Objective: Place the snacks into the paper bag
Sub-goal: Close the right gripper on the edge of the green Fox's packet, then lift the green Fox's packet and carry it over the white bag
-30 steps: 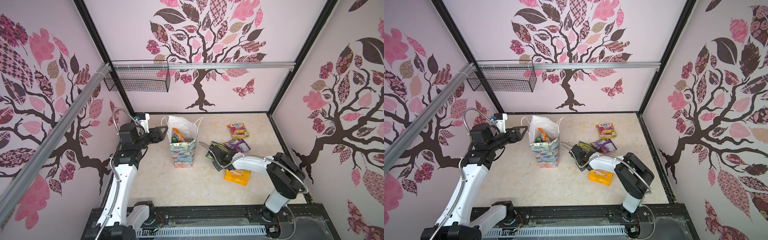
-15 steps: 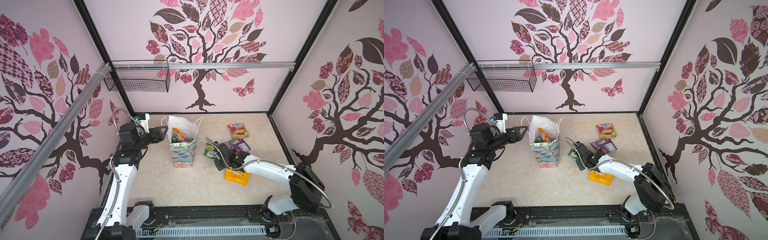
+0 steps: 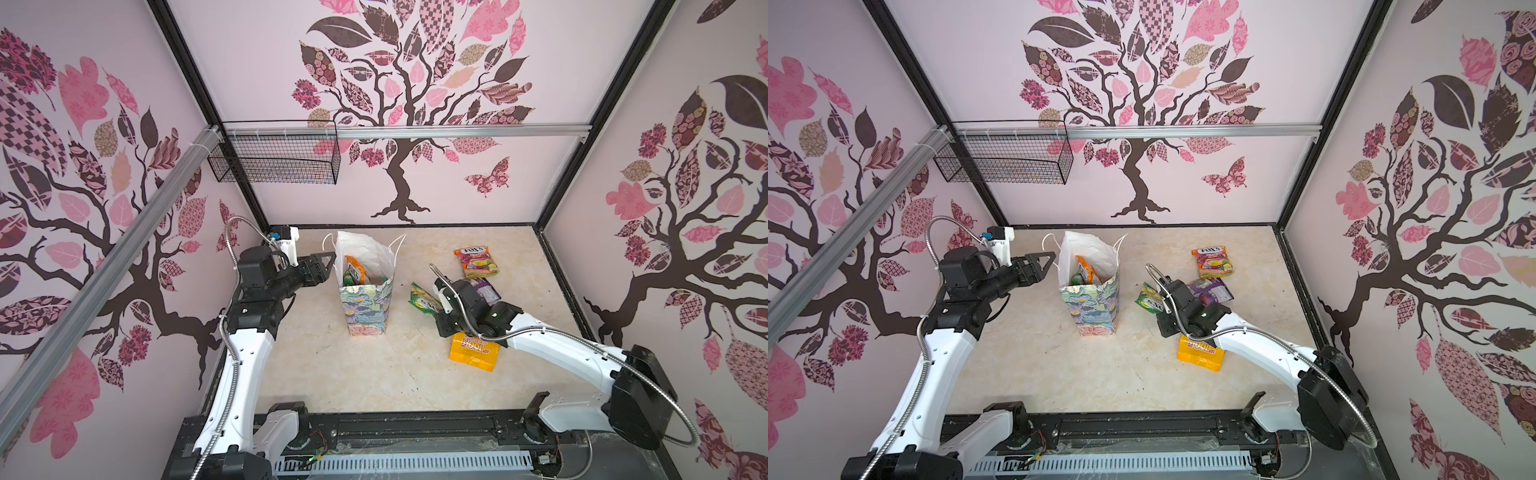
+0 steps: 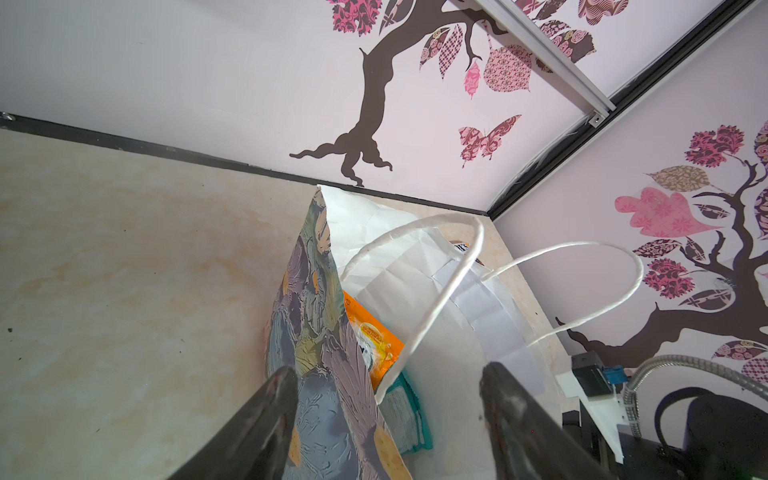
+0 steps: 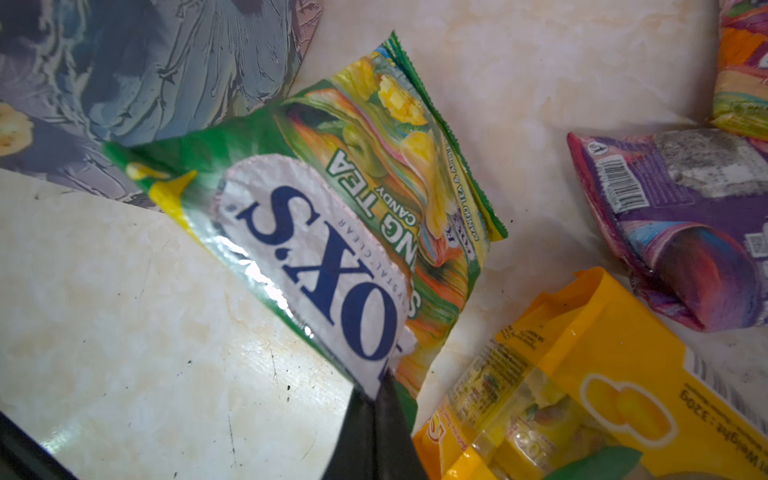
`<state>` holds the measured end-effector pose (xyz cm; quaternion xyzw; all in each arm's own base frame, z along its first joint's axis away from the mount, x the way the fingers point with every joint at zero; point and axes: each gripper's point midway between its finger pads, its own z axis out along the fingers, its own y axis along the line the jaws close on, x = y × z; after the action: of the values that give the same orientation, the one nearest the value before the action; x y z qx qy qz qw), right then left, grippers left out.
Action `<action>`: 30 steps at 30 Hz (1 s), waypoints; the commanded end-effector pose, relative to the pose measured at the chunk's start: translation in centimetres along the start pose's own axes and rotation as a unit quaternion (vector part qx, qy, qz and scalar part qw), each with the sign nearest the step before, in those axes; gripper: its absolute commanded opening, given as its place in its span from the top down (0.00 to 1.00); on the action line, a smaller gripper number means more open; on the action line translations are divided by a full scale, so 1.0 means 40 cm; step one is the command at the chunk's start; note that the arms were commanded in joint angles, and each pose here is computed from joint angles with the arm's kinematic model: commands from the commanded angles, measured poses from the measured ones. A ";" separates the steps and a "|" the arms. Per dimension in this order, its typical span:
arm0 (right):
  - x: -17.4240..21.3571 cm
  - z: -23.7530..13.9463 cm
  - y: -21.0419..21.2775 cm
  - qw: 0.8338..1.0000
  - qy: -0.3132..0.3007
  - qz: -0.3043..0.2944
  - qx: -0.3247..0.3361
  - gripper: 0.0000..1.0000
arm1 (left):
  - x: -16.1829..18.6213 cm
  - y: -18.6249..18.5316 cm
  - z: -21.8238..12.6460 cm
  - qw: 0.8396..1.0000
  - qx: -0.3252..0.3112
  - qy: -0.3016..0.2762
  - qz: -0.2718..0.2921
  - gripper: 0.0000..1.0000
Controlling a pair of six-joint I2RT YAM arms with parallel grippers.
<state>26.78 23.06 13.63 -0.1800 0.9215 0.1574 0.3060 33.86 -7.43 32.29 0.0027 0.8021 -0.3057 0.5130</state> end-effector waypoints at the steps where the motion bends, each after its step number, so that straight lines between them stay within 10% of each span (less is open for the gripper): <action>1: -0.076 -0.074 0.047 0.995 -0.070 0.023 -0.065 1.00 | 0.016 0.004 0.001 1.000 0.001 0.002 0.004 0.27; 30: -0.281 -0.367 0.199 0.930 -0.198 0.058 -0.306 1.00 | 0.014 0.000 -0.006 1.000 0.002 0.000 0.009 0.27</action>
<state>24.96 26.22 25.67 -0.1456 0.8277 0.4235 0.3381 33.84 -7.41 32.32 0.0031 0.8018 -0.3054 0.5136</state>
